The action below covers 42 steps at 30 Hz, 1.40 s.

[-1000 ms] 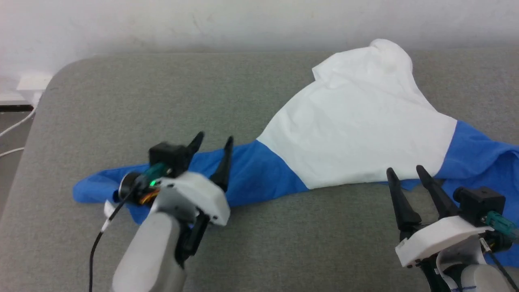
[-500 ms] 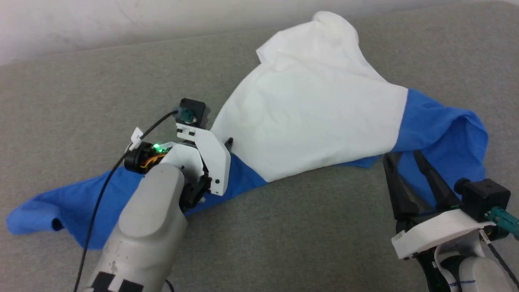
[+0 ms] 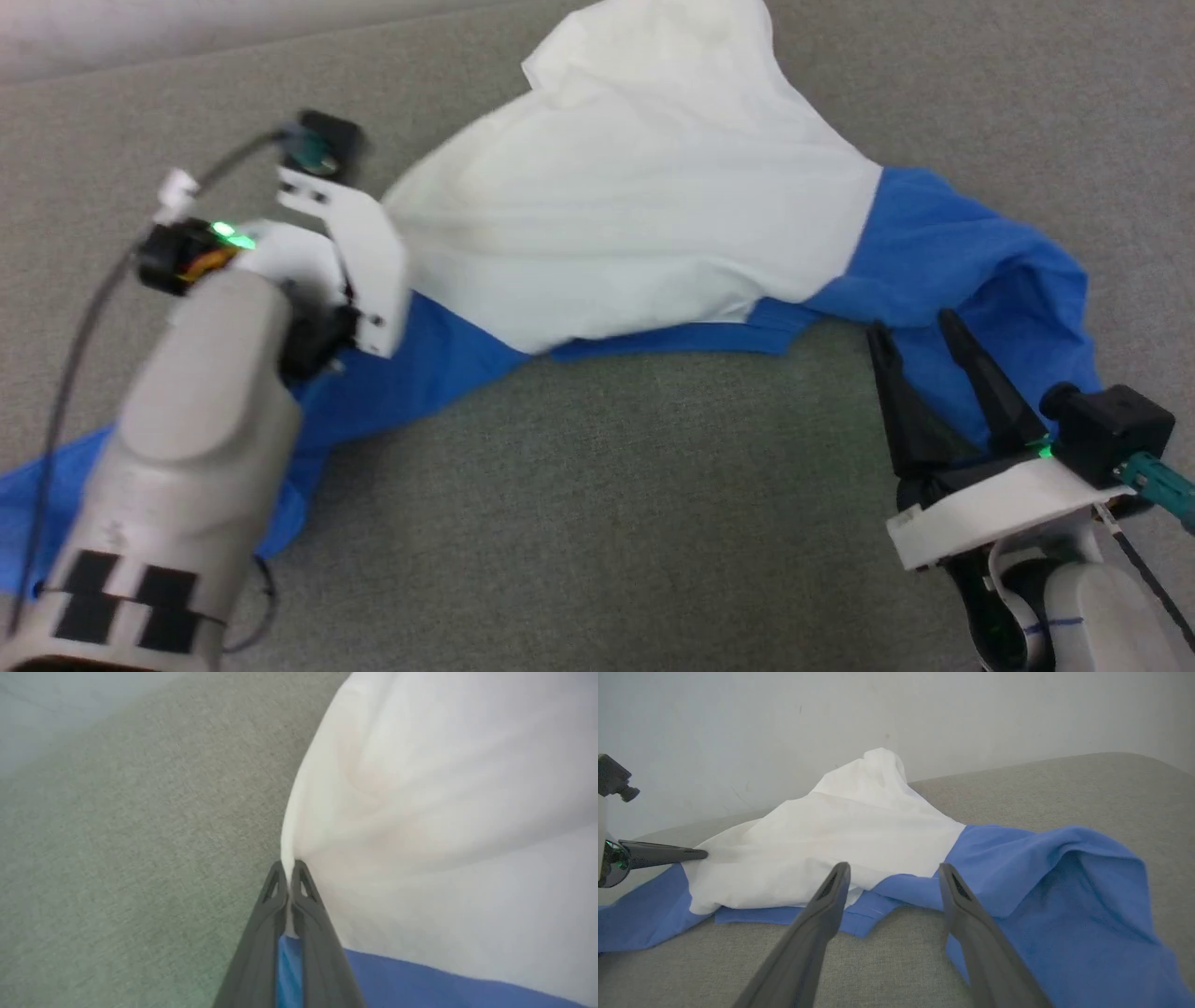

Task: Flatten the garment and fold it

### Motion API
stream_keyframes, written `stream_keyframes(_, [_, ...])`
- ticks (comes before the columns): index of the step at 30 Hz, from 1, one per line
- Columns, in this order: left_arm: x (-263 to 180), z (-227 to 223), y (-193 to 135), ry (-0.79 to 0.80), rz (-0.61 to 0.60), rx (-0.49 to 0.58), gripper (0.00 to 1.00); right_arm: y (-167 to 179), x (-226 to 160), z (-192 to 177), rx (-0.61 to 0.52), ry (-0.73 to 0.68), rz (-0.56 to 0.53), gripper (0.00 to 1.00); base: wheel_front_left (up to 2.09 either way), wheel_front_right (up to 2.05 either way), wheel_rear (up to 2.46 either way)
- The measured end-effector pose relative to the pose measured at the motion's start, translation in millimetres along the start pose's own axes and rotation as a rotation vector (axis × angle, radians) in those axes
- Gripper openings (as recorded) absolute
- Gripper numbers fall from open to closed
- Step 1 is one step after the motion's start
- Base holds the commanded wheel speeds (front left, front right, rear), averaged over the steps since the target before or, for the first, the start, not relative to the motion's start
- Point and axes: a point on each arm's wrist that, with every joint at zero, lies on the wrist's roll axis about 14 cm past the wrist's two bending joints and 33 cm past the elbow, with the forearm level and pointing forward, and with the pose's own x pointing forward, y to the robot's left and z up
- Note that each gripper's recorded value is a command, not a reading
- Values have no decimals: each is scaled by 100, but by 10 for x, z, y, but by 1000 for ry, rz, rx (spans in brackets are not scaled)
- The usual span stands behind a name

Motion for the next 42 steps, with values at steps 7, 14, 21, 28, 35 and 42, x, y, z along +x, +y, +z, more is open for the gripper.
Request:
stream_keyframes(7, [77, 316, 642, -133, 94, -46, 0, 126, 150, -102, 13, 11, 41, 100, 0, 0, 0])
stream_keyframes(14, [187, 439, 632, -315, 94, -133, 100, 423, 277, -185, -19, 28, 135, 100, 0, 0, 0])
stream_keyframes(21, [-179, 374, 510, -635, 165, -246, 100, 907, 305, -300, -183, 101, 314, 100, 0, 0, 0])
stream_keyframes(28, [-780, 13, 541, -749, 291, -364, 100, 1283, 372, -533, -341, 264, 489, 100, 0, 0, 0])
stream_keyframes(35, [-1421, -201, 716, -832, 448, -420, 100, 1501, 596, -758, -460, 436, 579, 100, 0, 0, 0])
stream_keyframes(42, [-1771, -386, 935, -845, 555, -420, 100, 1634, 755, -1035, -526, 619, 621, 100, 0, 0, 0])
